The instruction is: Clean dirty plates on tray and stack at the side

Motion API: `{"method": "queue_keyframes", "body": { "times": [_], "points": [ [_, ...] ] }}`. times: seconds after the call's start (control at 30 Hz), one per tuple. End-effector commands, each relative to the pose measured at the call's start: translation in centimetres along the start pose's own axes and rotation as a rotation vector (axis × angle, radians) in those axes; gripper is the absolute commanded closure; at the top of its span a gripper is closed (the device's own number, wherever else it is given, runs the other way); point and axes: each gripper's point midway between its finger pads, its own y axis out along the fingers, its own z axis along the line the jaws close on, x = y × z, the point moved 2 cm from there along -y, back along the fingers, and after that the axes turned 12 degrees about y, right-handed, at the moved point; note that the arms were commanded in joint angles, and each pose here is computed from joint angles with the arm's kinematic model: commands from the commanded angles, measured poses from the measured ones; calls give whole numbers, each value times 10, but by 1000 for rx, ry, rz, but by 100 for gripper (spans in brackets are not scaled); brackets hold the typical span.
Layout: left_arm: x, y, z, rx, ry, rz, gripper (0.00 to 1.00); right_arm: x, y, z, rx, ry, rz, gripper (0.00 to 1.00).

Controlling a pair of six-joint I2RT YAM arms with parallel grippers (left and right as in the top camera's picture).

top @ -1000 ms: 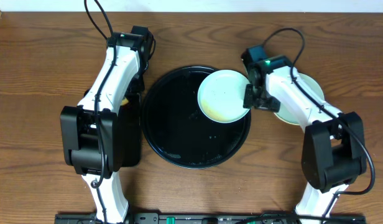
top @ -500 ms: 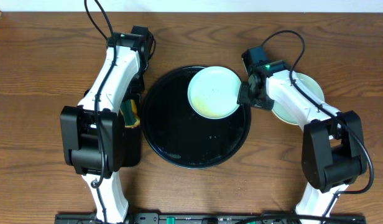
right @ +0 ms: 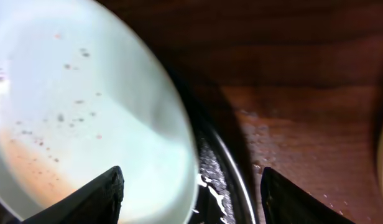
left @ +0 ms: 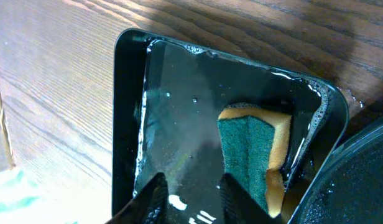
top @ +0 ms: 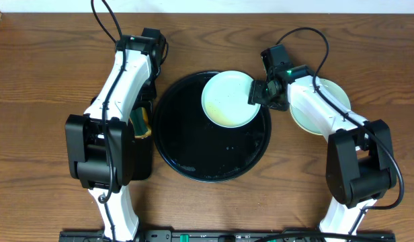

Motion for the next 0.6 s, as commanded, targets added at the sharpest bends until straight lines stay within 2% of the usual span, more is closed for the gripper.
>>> {"method": "queue_keyframes", "body": {
  "times": [0.0, 0.2, 0.33, 0.57],
  "points": [
    [1, -3, 4, -1, -23, -10, 62, -5, 3, 11, 37, -70, 11, 33],
    [-1, -2, 3, -1, -21, -6, 62, -6, 3, 29, 77, -107, -19, 45],
    [-1, -2, 3, -1, -21, -5, 60, -11, 8, 36, 79, -118, -21, 40],
    [-1, -2, 4, 0, -19, -3, 58, -18, 32, 3, -68, -19, 25, 44]
  ]
}}
